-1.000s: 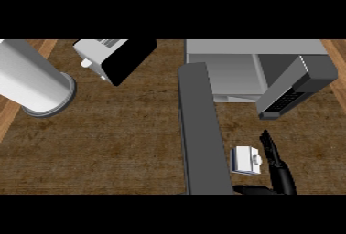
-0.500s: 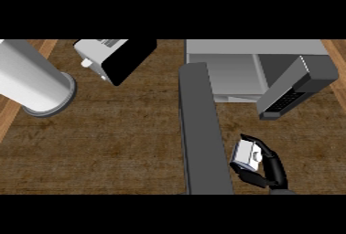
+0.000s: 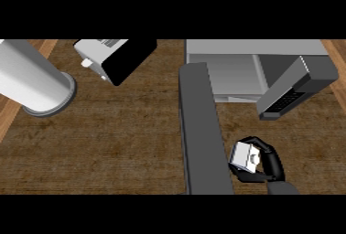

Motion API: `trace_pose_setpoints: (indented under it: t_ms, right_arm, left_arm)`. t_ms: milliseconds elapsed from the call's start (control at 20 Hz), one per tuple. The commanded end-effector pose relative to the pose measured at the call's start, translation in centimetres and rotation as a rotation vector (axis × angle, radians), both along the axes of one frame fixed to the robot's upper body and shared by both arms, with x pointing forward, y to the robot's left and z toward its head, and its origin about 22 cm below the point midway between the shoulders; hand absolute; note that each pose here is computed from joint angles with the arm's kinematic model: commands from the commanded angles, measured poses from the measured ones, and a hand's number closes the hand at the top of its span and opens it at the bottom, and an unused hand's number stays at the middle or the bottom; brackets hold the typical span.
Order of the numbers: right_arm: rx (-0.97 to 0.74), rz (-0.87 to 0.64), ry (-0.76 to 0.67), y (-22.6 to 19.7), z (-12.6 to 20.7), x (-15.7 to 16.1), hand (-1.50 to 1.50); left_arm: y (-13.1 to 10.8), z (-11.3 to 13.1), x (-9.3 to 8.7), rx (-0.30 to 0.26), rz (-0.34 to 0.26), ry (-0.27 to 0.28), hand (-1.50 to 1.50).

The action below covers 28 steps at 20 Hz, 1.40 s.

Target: Pick up the milk, place it into the microwave and close the microwave

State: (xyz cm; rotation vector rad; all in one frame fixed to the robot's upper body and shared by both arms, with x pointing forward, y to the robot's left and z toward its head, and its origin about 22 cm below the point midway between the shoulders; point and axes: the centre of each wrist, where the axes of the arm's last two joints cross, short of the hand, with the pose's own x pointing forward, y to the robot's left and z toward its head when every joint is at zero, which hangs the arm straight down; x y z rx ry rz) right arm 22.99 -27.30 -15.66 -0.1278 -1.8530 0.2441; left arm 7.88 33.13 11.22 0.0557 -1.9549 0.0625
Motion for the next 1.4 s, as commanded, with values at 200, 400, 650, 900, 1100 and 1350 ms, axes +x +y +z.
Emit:
trace_pose_setpoints:
  t_ms: [200,400,650,900,1100,1350]
  right_arm:
    - [0.055,-0.054,-0.093,-4.1,2.6,4.6,1.50]
    - [0.109,0.040,-0.085,-3.3,3.3,5.4,1.50]
    - [0.167,0.153,-0.097,-0.8,3.7,6.4,1.50]
    - [0.098,0.103,-0.132,0.9,6.9,8.7,1.50]
    - [0.063,0.088,-0.118,3.6,9.2,9.1,1.50]
    - [0.050,0.045,-0.156,5.5,13.7,11.4,1.50]
  left_arm:
    - [-0.4,-1.6,1.3,-0.005,-0.033,-0.002,-1.50]
    - [0.1,-0.2,0.2,0.002,0.004,0.001,-1.50]
    - [-0.3,0.6,1.0,-0.015,0.007,-0.016,-1.50]
    - [0.8,0.4,0.6,0.001,0.017,0.003,-1.50]
    - [1.2,0.9,-1.6,-0.003,0.028,0.025,-1.50]
    - [0.9,0.0,-1.0,-0.007,0.005,0.040,-1.50]
